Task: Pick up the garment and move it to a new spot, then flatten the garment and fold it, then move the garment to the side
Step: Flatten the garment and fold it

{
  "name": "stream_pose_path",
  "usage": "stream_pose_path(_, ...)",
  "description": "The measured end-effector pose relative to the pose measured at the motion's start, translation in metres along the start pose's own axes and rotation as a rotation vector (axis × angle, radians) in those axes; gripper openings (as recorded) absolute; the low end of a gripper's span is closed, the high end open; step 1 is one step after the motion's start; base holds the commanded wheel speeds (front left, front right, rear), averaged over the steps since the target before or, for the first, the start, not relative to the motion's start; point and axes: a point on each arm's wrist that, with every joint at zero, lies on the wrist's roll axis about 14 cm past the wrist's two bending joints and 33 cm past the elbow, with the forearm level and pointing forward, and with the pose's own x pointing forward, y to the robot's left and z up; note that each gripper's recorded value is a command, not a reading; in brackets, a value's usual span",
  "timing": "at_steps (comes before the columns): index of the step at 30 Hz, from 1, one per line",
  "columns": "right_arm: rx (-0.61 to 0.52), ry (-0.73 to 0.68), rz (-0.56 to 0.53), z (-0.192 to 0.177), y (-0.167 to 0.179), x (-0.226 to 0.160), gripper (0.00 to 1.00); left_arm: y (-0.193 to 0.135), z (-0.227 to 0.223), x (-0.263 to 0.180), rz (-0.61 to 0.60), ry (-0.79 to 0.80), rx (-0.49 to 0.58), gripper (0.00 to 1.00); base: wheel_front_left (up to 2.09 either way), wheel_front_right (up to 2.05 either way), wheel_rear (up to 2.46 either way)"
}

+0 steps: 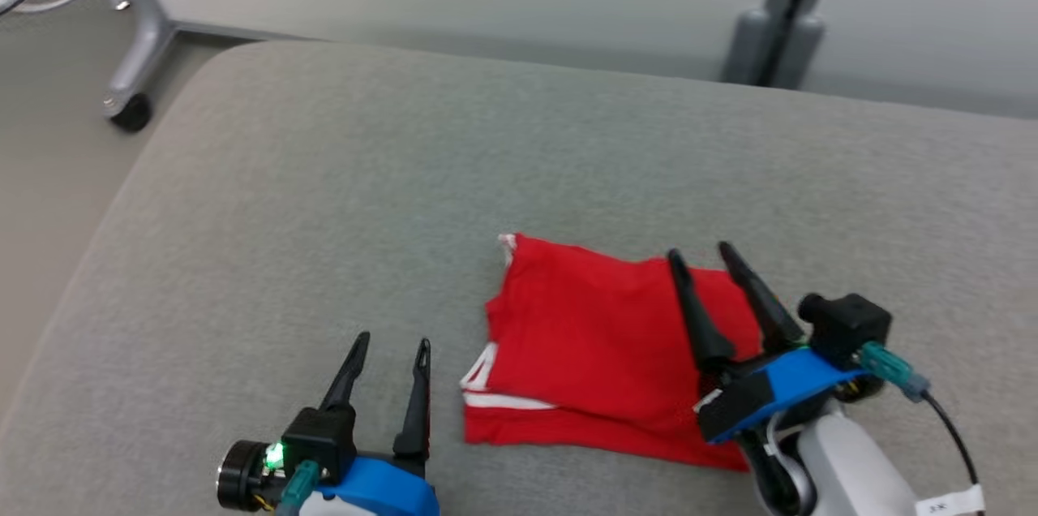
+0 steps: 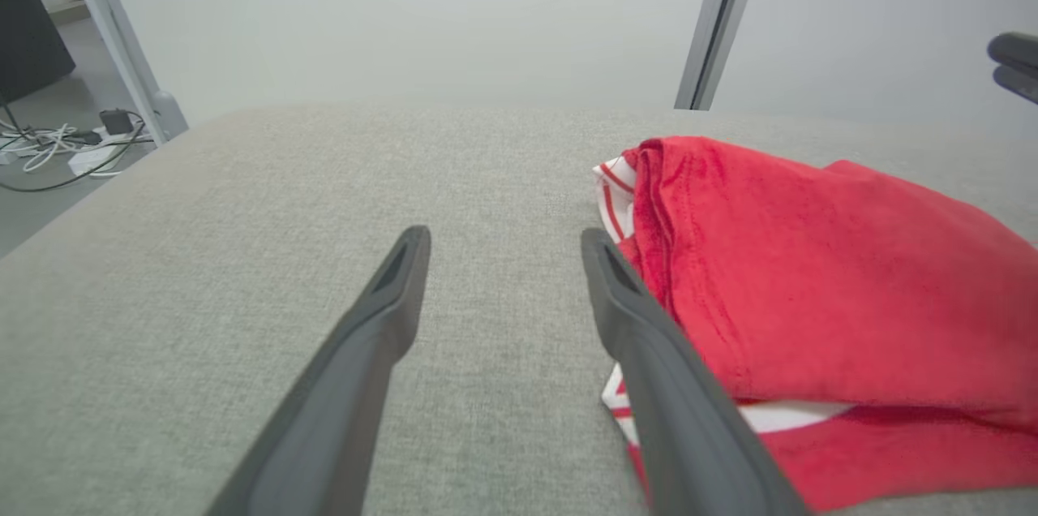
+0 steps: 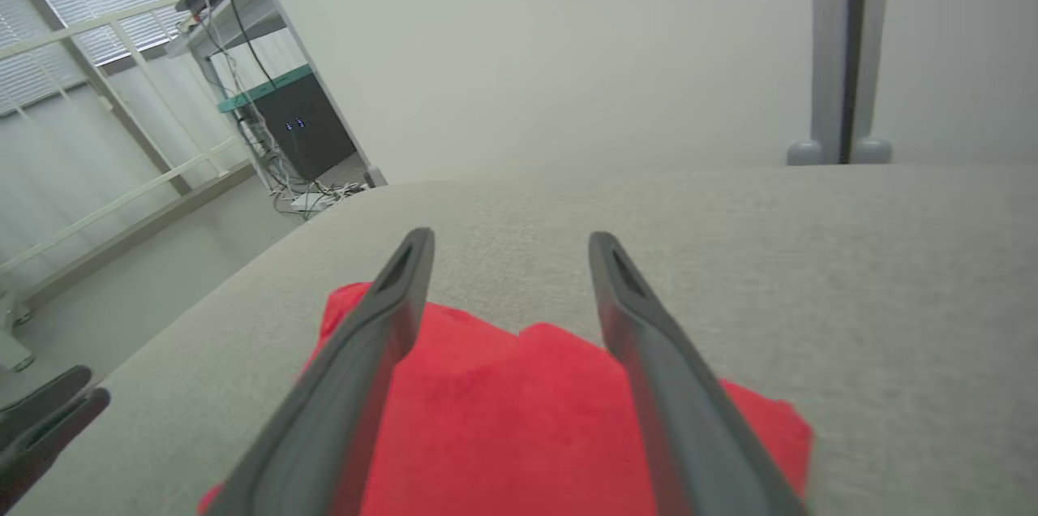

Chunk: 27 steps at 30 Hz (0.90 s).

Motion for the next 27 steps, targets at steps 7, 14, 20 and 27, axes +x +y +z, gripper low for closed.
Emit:
stream_pose_path(7, -0.124, -0.032, -0.265, 0.019, -0.083, -0.055, 1.00, -0.023, 0.016, 0.029, -0.077, -0.042, 0.025, 1.00, 0.00, 0.00, 0.00)
stream_pose_path(14, -0.220, -0.010, -0.423, 0.024, -0.123, -0.106, 1.00, -0.038, 0.020, 0.041, -0.118, -0.054, 0.047, 1.00, 0.00, 0.00, 0.00)
stream_pose_path(20, -0.226, 0.025, -0.483, 0.014, -0.133, -0.133, 1.00, -0.034, 0.014, 0.038, -0.090, -0.038, 0.048, 1.00, 0.00, 0.00, 0.00)
stream_pose_path(27, -0.218, 0.046, -0.502, 0.007, -0.134, -0.145, 1.00, -0.029, 0.003, 0.023, -0.066, -0.011, 0.032, 1.00, 0.00, 0.00, 0.00)
